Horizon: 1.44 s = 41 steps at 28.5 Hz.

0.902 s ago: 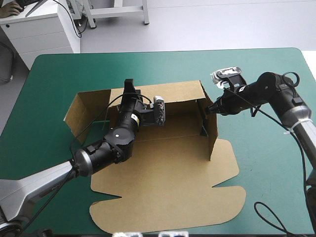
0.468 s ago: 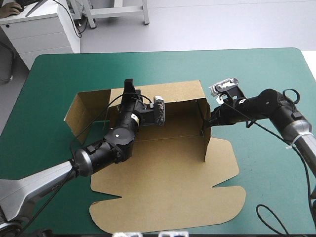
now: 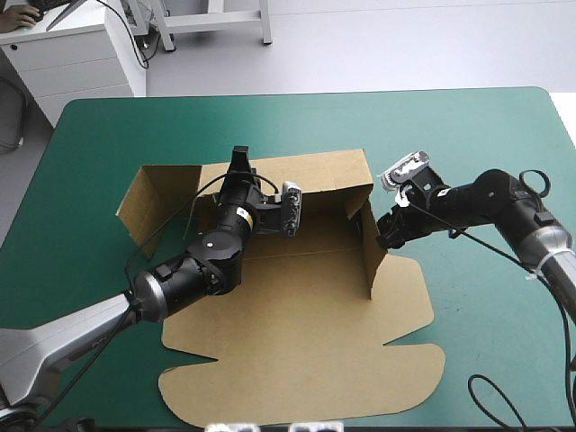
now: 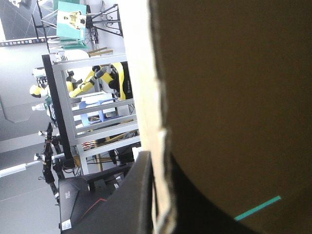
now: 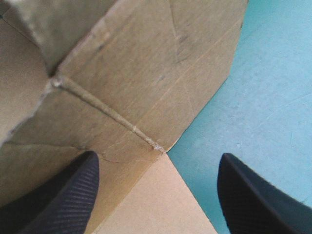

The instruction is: Fold the box

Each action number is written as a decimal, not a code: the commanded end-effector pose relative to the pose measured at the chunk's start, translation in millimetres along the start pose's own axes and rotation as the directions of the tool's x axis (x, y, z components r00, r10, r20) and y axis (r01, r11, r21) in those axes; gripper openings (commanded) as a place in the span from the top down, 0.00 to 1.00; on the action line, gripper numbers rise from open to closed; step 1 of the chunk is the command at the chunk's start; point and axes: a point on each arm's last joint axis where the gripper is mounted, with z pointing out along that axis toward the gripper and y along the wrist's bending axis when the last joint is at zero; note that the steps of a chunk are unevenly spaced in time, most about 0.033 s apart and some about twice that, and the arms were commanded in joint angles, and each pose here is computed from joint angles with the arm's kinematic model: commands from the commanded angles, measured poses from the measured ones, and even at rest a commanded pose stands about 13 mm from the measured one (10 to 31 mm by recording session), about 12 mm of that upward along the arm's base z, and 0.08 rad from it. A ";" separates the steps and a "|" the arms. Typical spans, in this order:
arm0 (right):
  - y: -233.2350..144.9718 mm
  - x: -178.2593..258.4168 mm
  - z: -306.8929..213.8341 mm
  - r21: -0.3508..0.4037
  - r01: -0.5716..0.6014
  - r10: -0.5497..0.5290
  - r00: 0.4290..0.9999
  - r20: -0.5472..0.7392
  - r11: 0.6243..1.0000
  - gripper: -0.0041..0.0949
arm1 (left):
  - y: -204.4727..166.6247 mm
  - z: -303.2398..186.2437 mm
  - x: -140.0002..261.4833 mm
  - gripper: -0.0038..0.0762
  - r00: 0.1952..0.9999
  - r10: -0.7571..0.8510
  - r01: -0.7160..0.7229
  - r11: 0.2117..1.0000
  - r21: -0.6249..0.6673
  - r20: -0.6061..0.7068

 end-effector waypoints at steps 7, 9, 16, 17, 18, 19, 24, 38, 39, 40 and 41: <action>23.4 4.9 -18.3 -0.067 -0.002 0.008 0.995 0.102 0.998 0.33 | 12.6 -11.3 1.0 0.95 1.000 -0.022 0.023 0.999 -0.023 0.021; 28.7 10.0 -23.0 -0.067 -0.003 0.010 0.994 0.109 0.998 0.33 | 12.6 -11.3 1.0 0.95 1.000 -0.022 0.023 0.999 -0.023 0.021; 47.1 11.6 -53.6 -0.027 0.033 -0.027 0.979 0.204 0.999 0.33 | 12.6 -11.3 0.8 0.95 1.000 -0.022 0.023 0.999 -0.023 0.022; 48.3 10.8 -57.7 -0.012 0.037 -0.034 0.975 0.221 0.999 0.33 | 12.6 -11.3 0.8 0.95 1.000 -0.022 0.023 0.999 -0.023 0.022; 48.8 10.1 -60.3 0.000 0.039 -0.038 0.972 0.232 0.999 0.33 | 12.6 -11.3 0.8 0.95 1.000 -0.022 0.023 0.999 -0.023 0.022; 48.5 9.7 -61.5 0.013 0.042 -0.043 0.970 0.238 0.999 0.33 | 12.6 -11.3 0.8 0.95 1.000 -0.022 0.023 0.999 -0.023 0.022; 41.8 9.5 -55.5 0.043 0.018 -0.027 0.971 0.237 0.999 0.33 | 12.6 -11.3 0.7 0.95 0.999 -0.022 0.023 0.999 -0.023 0.024; 26.7 9.3 -23.9 -0.005 -0.002 0.003 0.980 0.200 1.000 0.29 | 12.8 -11.3 1.1 0.95 1.000 -0.013 0.013 1.000 -0.026 0.019; 24.8 8.3 -19.2 -0.019 -0.012 0.016 0.978 0.209 1.000 0.27 | 12.8 -11.3 0.8 0.95 1.000 -0.013 0.013 1.000 -0.026 0.023; 23.5 7.0 -16.9 -0.020 -0.011 0.015 0.975 0.222 1.000 0.27 | 12.8 -11.3 0.6 0.95 1.000 -0.013 0.013 1.000 -0.026 0.024; 23.5 6.3 -16.2 -0.026 -0.012 0.018 0.973 0.229 1.000 0.27 | 12.6 -11.3 0.4 0.95 1.000 -0.016 0.017 1.000 -0.023 0.027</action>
